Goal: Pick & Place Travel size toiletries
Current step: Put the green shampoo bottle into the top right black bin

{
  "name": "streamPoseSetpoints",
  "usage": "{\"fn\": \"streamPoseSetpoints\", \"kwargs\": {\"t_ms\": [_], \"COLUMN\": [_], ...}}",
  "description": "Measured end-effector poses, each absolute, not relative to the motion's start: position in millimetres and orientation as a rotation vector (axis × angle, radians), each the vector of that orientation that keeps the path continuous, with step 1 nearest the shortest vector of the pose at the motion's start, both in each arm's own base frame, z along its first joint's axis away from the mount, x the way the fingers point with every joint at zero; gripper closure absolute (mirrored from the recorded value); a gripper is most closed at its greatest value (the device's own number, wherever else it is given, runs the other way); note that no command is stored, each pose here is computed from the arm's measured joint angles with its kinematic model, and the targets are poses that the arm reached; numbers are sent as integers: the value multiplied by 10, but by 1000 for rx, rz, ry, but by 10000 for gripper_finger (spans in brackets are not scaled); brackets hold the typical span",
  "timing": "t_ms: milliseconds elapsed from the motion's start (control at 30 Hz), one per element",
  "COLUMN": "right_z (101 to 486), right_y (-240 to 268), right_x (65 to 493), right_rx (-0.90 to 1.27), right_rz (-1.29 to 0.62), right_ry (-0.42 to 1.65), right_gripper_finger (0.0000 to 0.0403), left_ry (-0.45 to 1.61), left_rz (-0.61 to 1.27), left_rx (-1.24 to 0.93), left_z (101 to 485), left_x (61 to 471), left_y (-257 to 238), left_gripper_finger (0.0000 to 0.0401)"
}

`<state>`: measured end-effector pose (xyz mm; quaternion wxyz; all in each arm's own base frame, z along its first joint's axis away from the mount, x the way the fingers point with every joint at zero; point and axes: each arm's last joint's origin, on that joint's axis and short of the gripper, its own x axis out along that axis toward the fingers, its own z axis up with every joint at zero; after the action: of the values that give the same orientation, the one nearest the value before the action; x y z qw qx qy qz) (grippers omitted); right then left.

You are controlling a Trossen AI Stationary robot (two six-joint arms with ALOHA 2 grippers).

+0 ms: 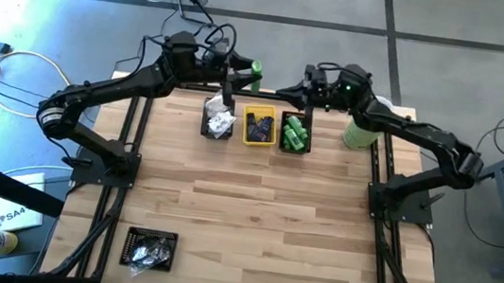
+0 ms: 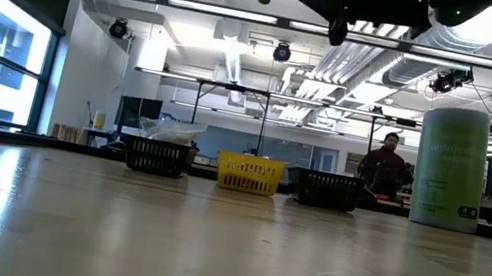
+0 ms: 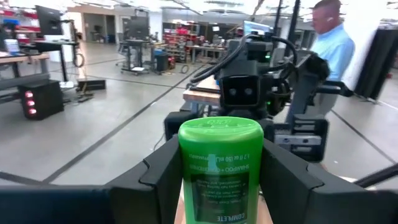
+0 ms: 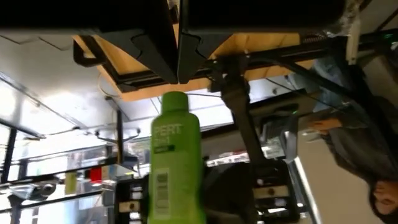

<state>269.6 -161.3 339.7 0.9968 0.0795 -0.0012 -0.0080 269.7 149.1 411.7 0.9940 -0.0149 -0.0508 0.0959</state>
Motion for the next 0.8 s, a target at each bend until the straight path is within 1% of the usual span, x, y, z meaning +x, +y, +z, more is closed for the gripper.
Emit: {"fn": "streamPoseSetpoints", "kwargs": {"t_ms": [100,200,300,500,600,700,800], "right_z": [3364,3329,3301,3296,3295,3255,3173], "right_y": [-1598,-1578,-1535,-1443,-1403,-1373,-1391], "right_x": [2746,2793,2846,2908,2928,2986,3060], "right_rx": [163,157,144,140,140,141,145], "right_rz": [-68,-80,-92,-144,-135,-116,-110], "right_ry": [4,13,21,20,22,26,34], "right_gripper_finger": [399,385,349,238,196,177,176], "left_ry": [-99,-99,-98,-96,-95,-95,-95], "left_rz": [175,174,156,118,113,103,103], "left_rx": [-12,-8,-7,-5,1,3,3], "left_z": [4117,4117,4117,4116,4116,4116,4116], "left_x": [2698,2698,2699,2700,2701,2701,2701], "left_y": [1486,1486,1481,1470,1468,1465,1465], "left_gripper_finger": [228,228,228,228,228,228,228]}}
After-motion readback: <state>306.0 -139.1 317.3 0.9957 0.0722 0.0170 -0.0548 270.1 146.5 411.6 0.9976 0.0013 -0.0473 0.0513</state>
